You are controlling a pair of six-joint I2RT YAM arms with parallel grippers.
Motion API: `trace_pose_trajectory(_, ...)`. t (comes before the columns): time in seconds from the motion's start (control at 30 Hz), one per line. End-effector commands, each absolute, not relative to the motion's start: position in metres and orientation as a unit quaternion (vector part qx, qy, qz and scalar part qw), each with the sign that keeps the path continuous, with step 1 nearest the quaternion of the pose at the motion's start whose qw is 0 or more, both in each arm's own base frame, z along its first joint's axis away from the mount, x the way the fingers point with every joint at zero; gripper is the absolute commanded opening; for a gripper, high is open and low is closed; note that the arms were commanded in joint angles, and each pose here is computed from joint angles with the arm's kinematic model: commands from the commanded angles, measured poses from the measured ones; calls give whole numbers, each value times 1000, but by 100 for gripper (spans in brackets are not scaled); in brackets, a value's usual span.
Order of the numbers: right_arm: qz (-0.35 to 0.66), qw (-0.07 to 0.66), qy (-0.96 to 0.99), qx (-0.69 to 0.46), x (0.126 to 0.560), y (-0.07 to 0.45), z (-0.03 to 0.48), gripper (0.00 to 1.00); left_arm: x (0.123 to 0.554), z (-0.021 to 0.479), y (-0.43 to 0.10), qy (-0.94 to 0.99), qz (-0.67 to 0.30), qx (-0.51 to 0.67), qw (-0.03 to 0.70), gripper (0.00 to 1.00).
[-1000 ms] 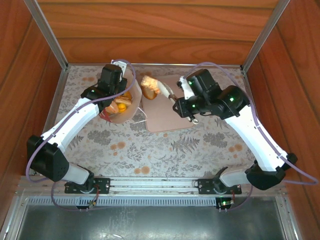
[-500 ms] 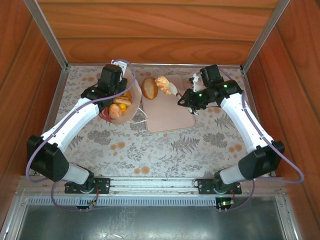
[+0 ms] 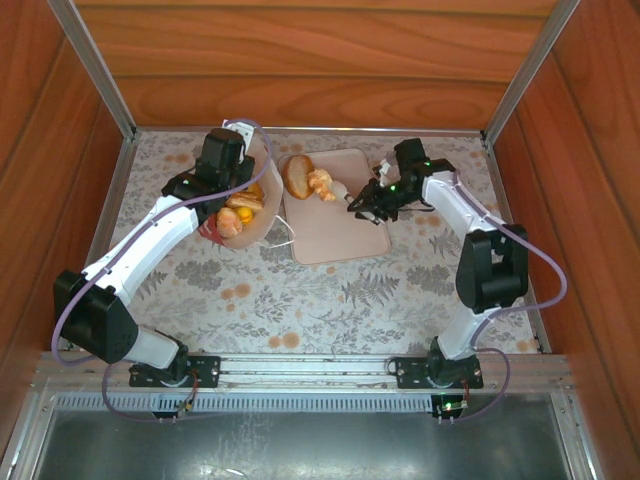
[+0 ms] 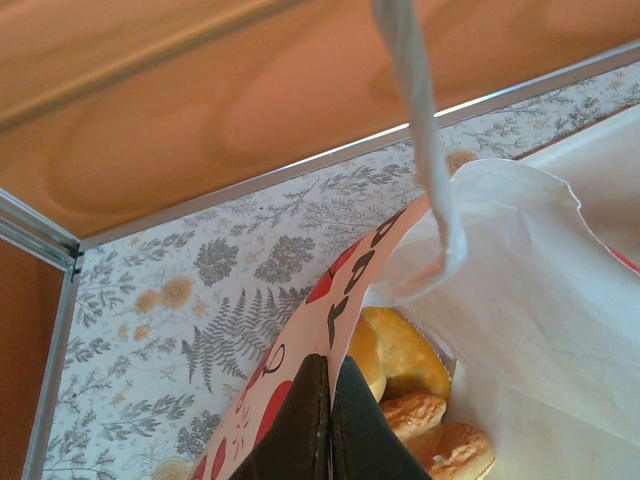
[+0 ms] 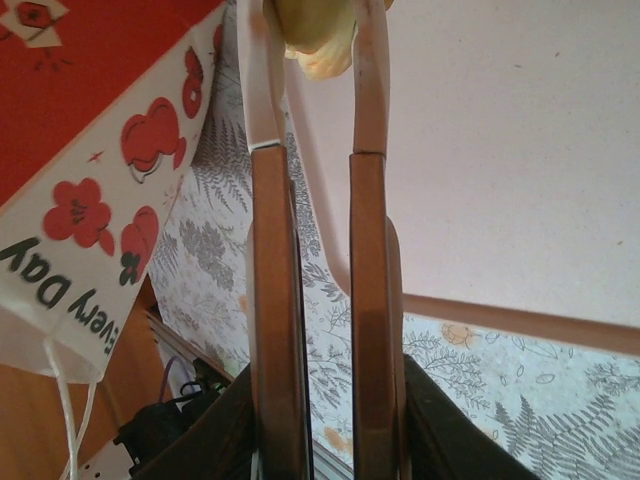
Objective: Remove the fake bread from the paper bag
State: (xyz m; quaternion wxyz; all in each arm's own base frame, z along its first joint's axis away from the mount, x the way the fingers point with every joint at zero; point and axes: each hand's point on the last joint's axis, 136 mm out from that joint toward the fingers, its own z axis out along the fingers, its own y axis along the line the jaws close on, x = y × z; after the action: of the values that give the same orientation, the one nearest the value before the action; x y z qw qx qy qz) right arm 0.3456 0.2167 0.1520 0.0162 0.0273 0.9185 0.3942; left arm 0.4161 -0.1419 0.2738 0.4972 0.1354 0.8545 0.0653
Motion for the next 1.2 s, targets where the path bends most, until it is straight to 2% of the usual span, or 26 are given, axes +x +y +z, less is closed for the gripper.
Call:
trace_pose_trajectory(0.0,429,15,903,20,352,225,160,32,419,294,-141,843,59,124,520,0)
trace_pose_trajectory(0.87,438,-5,890,125,382,186,114,49,422,291,-147,846,47,128,516,0)
trace_pose_trajectory(1.17,438,14,887,144,395,172,119,54,424,293,-149,845,44,132,517,0)
